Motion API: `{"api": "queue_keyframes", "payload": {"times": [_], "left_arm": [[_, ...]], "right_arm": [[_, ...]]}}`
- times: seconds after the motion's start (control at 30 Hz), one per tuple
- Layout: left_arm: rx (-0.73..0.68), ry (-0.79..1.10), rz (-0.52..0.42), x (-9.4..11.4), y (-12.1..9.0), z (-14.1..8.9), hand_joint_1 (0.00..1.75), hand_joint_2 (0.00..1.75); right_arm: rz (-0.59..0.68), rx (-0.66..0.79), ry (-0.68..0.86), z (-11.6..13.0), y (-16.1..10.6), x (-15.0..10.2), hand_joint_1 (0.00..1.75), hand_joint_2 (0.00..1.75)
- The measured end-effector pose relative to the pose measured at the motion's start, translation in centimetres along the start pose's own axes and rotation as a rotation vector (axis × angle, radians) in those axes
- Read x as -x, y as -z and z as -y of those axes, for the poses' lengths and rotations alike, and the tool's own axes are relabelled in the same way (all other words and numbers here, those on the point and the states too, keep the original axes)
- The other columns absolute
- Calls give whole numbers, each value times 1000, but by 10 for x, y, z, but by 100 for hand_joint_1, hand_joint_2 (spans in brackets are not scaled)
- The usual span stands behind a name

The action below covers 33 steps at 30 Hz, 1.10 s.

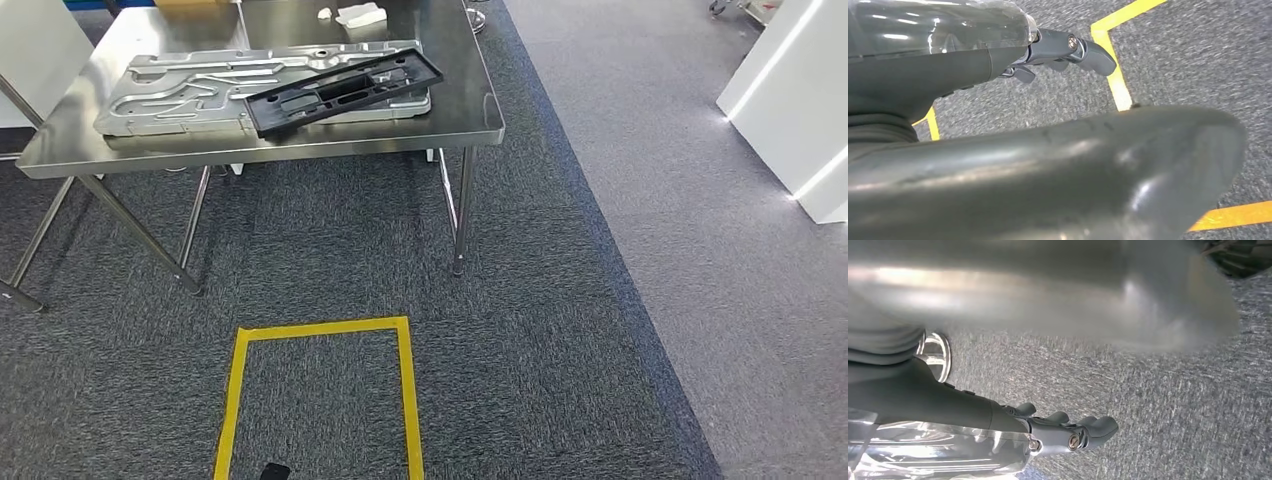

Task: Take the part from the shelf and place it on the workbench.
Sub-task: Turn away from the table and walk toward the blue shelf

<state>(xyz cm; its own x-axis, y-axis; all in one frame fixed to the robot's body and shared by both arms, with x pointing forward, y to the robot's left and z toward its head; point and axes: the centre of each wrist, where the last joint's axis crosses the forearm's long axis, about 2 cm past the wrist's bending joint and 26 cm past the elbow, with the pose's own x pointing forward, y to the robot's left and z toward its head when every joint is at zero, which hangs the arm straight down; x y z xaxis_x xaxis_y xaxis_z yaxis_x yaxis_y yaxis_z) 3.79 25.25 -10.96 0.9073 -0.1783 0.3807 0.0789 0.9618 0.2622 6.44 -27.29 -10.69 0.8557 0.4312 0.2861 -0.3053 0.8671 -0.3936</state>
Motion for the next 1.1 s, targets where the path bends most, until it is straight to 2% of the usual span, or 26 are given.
{"api": "queue_keyframes", "payload": {"times": [0.57, 0.7, 1.1], "left_arm": [[-4, 17, 7, 1, 0, -1, 0, 0], [-3, 22, 12, 1, 0, -1, 0, 0], [-17, 19, 12, 1, 0, -1, 0, 0]], "right_arm": [[29, 23, 24, -5, -3, 4, 0, 175], [49, 28, 45, -5, -3, 5, 0, 0], [92, -8, 93, -11, -5, 3, 0, 0]]}}
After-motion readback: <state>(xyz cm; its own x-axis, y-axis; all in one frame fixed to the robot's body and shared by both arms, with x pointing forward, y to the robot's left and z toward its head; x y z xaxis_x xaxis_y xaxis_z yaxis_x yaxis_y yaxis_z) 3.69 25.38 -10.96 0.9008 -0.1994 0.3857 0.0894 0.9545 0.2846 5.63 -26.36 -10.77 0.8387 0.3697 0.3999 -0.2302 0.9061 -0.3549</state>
